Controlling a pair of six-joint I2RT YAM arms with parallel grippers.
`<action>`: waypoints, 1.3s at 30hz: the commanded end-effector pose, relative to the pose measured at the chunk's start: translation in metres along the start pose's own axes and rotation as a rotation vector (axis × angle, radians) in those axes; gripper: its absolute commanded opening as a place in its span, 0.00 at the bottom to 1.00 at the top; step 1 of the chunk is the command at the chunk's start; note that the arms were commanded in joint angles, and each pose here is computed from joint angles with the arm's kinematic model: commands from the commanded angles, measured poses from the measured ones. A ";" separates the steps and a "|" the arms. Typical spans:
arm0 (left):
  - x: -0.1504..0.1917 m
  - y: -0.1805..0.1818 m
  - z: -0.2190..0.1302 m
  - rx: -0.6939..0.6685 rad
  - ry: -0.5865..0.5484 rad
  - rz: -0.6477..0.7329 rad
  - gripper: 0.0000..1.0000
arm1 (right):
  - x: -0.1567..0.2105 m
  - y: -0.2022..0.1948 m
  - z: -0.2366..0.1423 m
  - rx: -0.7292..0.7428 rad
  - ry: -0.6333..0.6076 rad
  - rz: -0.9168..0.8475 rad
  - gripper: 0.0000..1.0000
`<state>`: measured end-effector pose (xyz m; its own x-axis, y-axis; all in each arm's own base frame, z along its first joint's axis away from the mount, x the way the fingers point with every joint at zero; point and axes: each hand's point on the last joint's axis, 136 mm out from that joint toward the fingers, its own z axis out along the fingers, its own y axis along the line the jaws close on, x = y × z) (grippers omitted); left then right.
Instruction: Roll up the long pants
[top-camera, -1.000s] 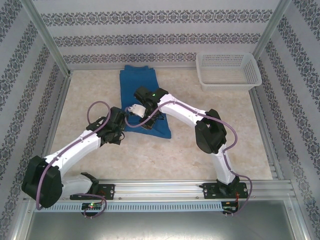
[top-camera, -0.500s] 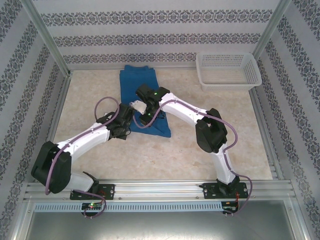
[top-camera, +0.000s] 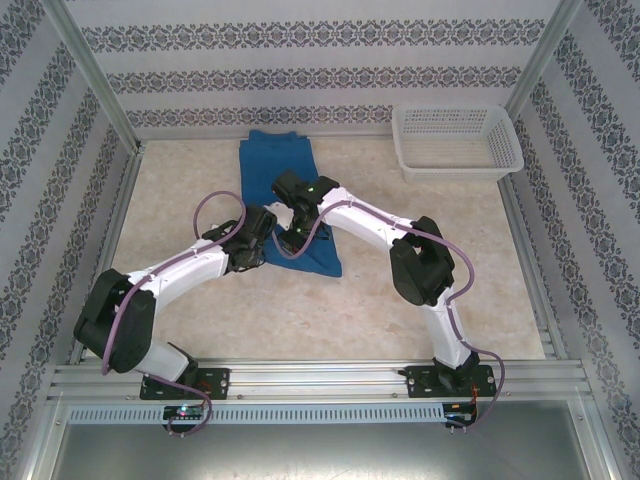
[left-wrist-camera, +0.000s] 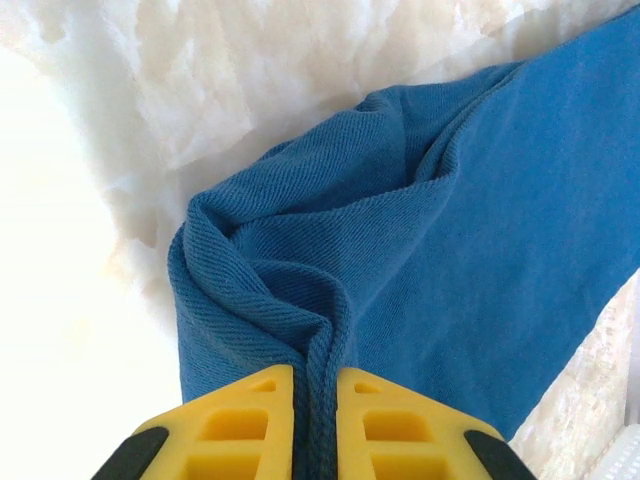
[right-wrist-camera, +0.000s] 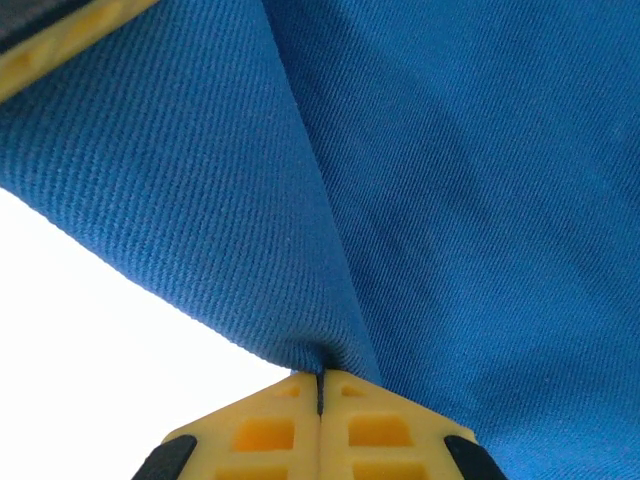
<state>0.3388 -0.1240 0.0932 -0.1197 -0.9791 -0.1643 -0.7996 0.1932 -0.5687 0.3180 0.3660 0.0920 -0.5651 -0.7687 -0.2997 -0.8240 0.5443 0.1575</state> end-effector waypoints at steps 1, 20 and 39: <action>-0.013 0.017 0.004 -0.076 -0.093 0.058 0.08 | -0.018 0.036 -0.026 -0.040 -0.087 -0.106 0.00; -0.043 0.037 -0.006 -0.117 -0.154 0.040 0.09 | 0.050 0.011 -0.044 0.144 -0.184 -0.076 0.86; -0.053 0.045 -0.012 -0.120 -0.158 0.019 0.09 | 0.047 -0.014 0.016 0.386 -0.145 -0.295 0.69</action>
<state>0.3150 -0.0818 0.0880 -0.0567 -0.9668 -0.2493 -0.8431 0.1801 -0.5068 0.2821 0.3210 0.0578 -0.3209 -0.8592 -0.3985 -0.8661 0.4364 -0.2436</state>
